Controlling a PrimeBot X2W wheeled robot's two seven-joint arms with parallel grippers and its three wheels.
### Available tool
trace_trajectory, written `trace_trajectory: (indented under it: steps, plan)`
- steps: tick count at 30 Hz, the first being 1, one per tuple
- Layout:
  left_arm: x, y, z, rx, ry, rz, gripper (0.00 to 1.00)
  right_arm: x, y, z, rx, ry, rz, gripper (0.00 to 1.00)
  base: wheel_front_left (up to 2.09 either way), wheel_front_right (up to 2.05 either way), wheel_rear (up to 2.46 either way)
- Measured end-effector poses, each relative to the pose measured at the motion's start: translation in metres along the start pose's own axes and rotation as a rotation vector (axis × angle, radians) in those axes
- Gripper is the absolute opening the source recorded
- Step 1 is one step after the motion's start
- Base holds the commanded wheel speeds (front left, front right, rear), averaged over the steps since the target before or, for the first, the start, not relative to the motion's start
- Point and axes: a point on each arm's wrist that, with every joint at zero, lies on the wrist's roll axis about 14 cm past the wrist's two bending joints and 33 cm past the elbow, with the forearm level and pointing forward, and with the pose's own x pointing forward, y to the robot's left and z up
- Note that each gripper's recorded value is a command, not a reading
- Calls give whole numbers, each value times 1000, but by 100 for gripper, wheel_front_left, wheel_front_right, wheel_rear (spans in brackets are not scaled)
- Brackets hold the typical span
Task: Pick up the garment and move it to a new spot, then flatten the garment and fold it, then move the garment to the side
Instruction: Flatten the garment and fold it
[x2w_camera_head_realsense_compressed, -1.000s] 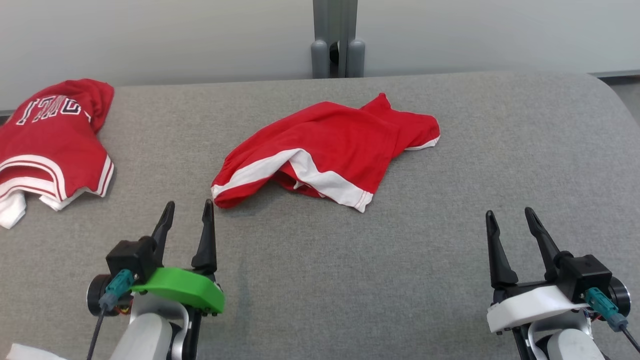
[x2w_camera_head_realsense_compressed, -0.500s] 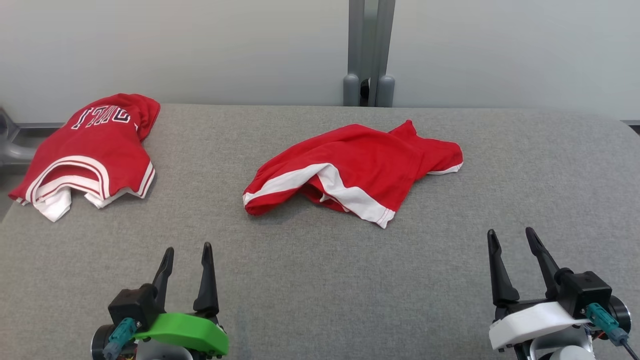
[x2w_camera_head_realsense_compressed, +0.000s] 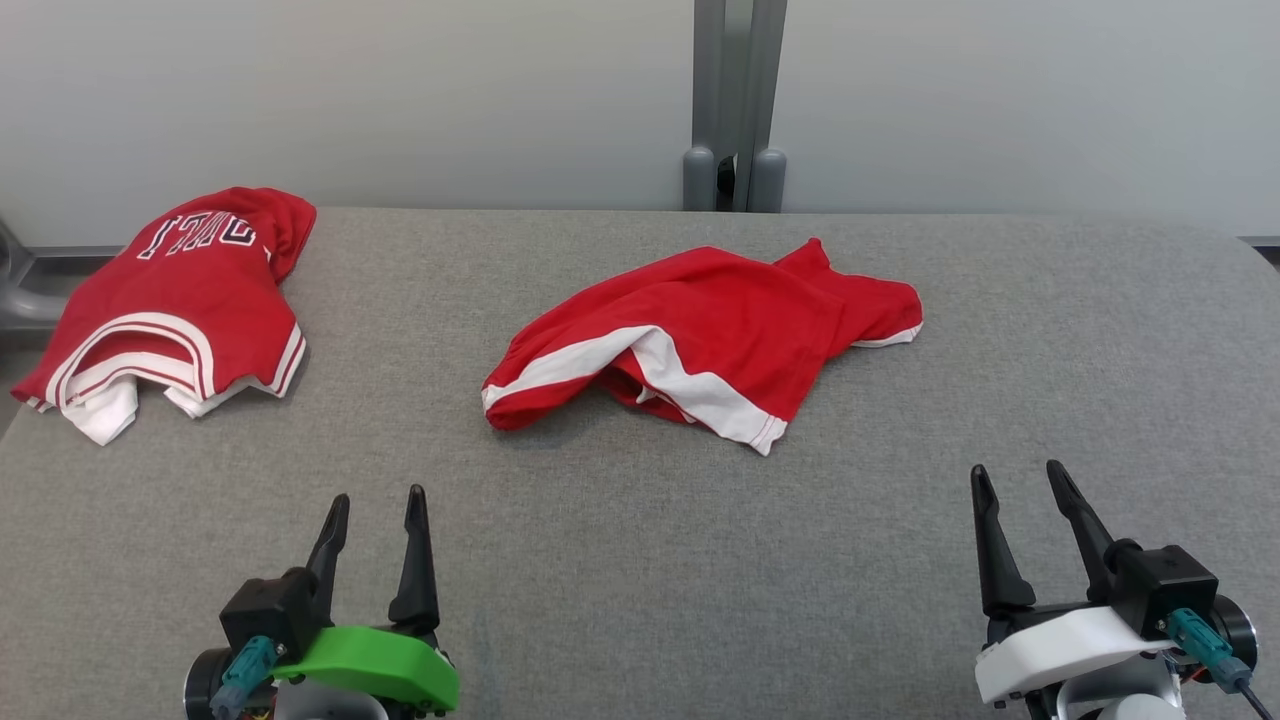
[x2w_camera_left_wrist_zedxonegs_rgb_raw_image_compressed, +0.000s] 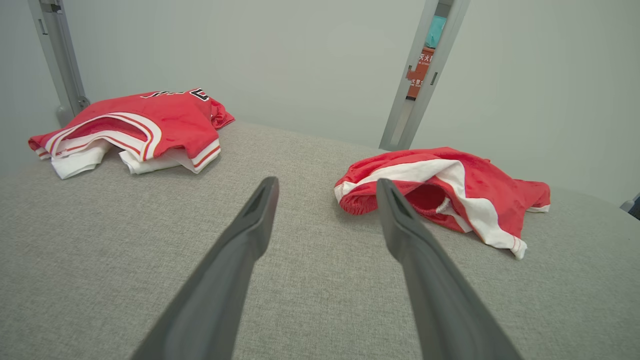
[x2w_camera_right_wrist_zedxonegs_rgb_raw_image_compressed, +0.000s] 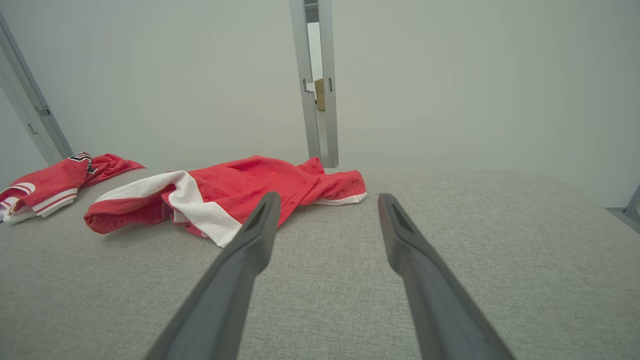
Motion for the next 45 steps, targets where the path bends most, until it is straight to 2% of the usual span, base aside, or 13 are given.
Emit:
trace_trajectory:
  steps: [7, 10, 17, 21, 26, 35, 36, 38, 39, 41, 45]
  plan:
    - [-1, 4, -4, 10, 12, 11, 100, 2, 5, -7, -5, 21, 18, 100, 0, 0, 0]
    - [-1, 6, -5, 16, 15, 17, 100, 7, 16, -13, -19, 41, 56, 100, 0, 0, 0]
    - [9, 5, 0, 29, -1, 10, 100, 48, 55, -30, -93, 82, 194, 100, 0, 0, 0]
    - [8, 10, -3, 33, 9, 25, 100, 69, 79, -59, -142, 169, 285, 100, 0, 0, 0]
    - [5, 27, 0, 47, 6, 74, 100, 90, 94, -98, -220, 309, 352, 100, 0, 0, 0]
    - [-12, 63, -6, 59, 34, 193, 100, 108, 104, -148, -248, 511, 377, 100, 0, 0, 0]
    - [-13, 65, -7, 59, 39, 201, 100, 110, 105, -152, -243, 521, 379, 97, 0, 0, 0]
    - [-14, 69, -9, 60, 45, 215, 100, 113, 106, -156, -235, 527, 378, 45, 0, 0, 0]
    - [-14, 70, -10, 61, 50, 219, 100, 114, 106, -157, -228, 528, 374, 33, 0, 0, 0]
    - [-12, 69, -12, 59, 55, 215, 100, 115, 102, -157, -215, 525, 360, 0, 0, 0, 0]
    - [-8, 61, -17, 58, 68, 188, 100, 114, 91, -153, -201, 501, 331, 0, 0, 0, 0]
